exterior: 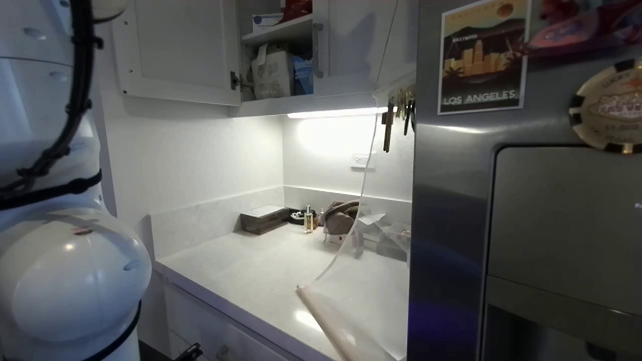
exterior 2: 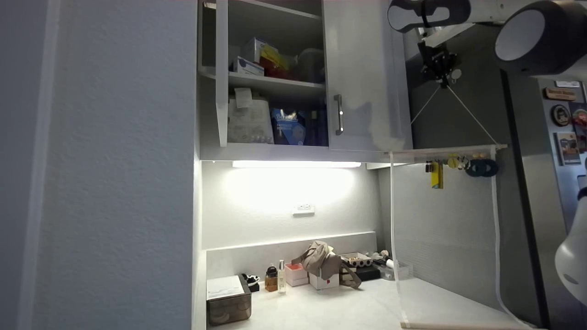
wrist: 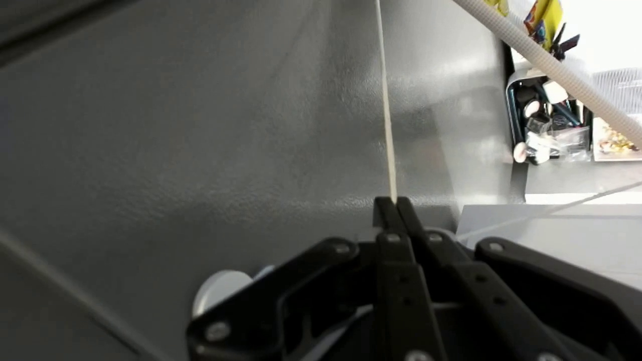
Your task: Close the right cabinet door then hang the white net on the hanger on the side of the fridge
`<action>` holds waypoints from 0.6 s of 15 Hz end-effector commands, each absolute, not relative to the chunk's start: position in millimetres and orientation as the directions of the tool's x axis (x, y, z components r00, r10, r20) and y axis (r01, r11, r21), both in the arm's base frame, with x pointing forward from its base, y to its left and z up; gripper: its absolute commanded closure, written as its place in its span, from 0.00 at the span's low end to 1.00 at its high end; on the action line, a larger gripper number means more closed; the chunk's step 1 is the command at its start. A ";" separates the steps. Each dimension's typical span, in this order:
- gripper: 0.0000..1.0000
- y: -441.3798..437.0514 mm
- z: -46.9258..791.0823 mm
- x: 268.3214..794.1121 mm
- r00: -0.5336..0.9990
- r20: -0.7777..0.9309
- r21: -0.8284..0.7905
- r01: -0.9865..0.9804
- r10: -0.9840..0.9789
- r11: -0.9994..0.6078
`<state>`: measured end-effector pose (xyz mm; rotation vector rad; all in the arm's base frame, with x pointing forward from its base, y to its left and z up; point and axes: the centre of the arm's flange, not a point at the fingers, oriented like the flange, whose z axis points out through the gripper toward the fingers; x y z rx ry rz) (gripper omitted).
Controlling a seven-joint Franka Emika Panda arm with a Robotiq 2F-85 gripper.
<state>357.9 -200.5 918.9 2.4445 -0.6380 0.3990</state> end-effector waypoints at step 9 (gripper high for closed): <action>1.00 -225.1 963.9 362.3 0.670 0.528 0.376 -0.735 -0.522 -0.564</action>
